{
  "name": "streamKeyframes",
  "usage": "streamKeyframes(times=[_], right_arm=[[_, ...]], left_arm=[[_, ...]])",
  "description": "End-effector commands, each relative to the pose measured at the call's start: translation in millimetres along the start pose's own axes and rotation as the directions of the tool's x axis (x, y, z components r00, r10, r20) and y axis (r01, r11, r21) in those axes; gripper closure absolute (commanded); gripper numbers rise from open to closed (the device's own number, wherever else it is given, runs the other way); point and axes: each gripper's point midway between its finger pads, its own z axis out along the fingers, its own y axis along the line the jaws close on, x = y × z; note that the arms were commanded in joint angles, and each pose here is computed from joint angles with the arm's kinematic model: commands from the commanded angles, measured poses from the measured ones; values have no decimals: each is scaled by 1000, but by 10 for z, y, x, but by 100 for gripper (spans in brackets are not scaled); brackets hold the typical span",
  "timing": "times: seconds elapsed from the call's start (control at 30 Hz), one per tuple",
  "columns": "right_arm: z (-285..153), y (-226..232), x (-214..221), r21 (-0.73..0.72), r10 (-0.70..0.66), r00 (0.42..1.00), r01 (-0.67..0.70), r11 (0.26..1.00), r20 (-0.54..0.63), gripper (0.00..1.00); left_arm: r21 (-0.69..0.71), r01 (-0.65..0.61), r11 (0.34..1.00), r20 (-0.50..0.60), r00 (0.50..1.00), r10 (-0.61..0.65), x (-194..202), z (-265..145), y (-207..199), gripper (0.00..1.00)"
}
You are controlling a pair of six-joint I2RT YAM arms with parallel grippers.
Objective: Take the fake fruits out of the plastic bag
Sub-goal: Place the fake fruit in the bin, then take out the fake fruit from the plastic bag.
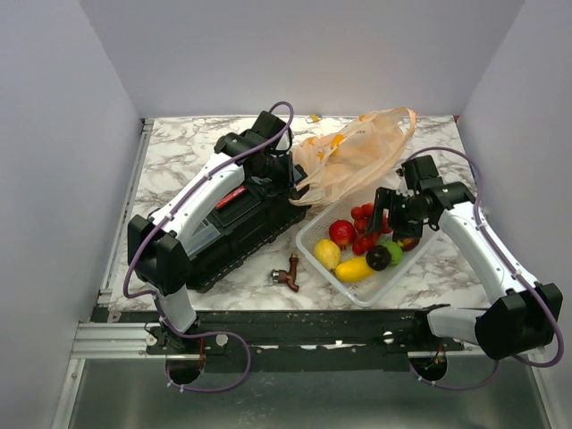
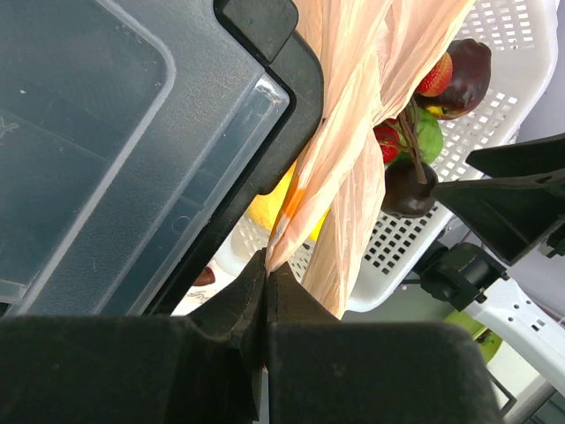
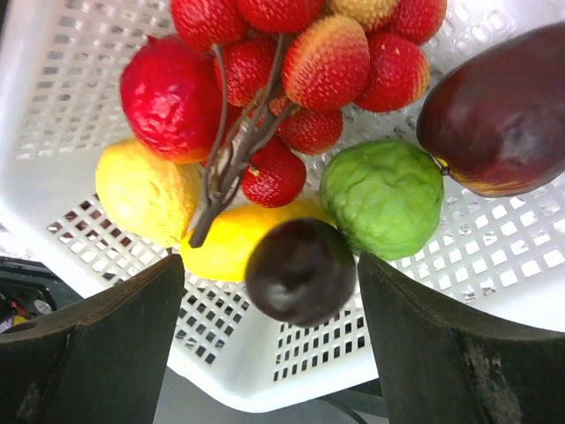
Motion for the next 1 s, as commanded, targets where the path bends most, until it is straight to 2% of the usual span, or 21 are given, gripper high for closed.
streamKeyframes(times=[0.0,0.27,0.4,0.6,0.77,0.97], right_arm=[[-206,143,-226,-48,-37,997,40,998,71,18],[-387,436,-767,-126,-32,974,62,990,223,19],[-396,608,-1091,-168,-8,960,57,984,281,27],[-312,809,-1651,-199,9,926,71,977,378,32],[-26,903,-2000,-201,-2,920,87,976,391,39],[486,886,-2204,-184,-1,933,72,980,360,50]], left_arm=[[-10,-21,1000,25,999,21,-3,-93,5,100],[-2,-20,1000,14,1000,20,32,-89,-1,100],[4,-17,1000,0,1000,17,75,-66,6,100],[23,-23,999,-2,1000,23,71,-73,-50,100],[41,-34,999,-5,999,34,46,-86,-115,100],[68,-43,997,-12,999,44,12,-74,-203,100]])
